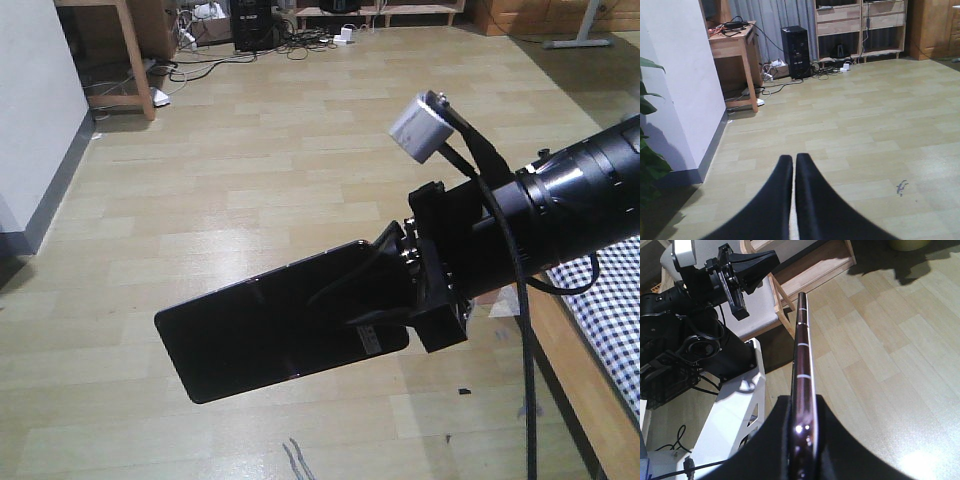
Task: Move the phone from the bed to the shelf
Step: 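Drive away from the bed holding the phone in the right gripper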
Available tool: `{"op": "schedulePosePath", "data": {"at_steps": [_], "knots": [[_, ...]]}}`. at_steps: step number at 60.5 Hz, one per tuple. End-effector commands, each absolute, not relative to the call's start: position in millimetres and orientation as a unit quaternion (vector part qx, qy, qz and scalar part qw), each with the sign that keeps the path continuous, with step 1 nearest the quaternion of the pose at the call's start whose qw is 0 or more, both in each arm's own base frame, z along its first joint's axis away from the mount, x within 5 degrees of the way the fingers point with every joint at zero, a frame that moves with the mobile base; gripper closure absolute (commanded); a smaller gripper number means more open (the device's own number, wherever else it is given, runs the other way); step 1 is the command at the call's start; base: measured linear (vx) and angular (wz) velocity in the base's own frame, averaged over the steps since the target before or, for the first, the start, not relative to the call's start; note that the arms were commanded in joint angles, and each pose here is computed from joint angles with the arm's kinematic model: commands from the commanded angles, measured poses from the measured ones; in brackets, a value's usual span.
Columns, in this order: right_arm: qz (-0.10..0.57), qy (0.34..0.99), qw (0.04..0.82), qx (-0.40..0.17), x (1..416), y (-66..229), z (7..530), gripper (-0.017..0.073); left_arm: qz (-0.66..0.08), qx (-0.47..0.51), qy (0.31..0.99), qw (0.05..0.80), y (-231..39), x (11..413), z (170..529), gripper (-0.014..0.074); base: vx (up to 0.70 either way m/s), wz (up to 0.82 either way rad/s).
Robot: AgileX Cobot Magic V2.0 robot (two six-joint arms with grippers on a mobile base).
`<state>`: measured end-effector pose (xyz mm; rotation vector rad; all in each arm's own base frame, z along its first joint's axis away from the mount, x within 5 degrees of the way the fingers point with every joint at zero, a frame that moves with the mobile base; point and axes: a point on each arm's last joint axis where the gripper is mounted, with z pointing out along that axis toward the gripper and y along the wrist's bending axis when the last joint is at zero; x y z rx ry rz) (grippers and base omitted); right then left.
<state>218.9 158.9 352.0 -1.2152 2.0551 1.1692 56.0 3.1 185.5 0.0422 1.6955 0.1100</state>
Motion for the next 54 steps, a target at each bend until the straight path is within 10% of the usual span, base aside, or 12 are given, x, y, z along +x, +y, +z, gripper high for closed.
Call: {"op": "schedulePosePath", "data": {"at_steps": [1, 54], "knots": [[0.467, 0.72, 0.251, -0.449, 206.6, 158.9, 373.8, 0.056, 0.047, 0.016, 0.713, 0.7, 2.6, 54.7, 201.2, 0.0593, 0.09, 0.09], [0.467, 0.72, 0.251, -0.449, 206.6, 158.9, 373.8, 0.056, 0.047, 0.016, 0.713, 0.7, 2.6, 54.7, 201.2, 0.0593, 0.2, 0.04]]}}
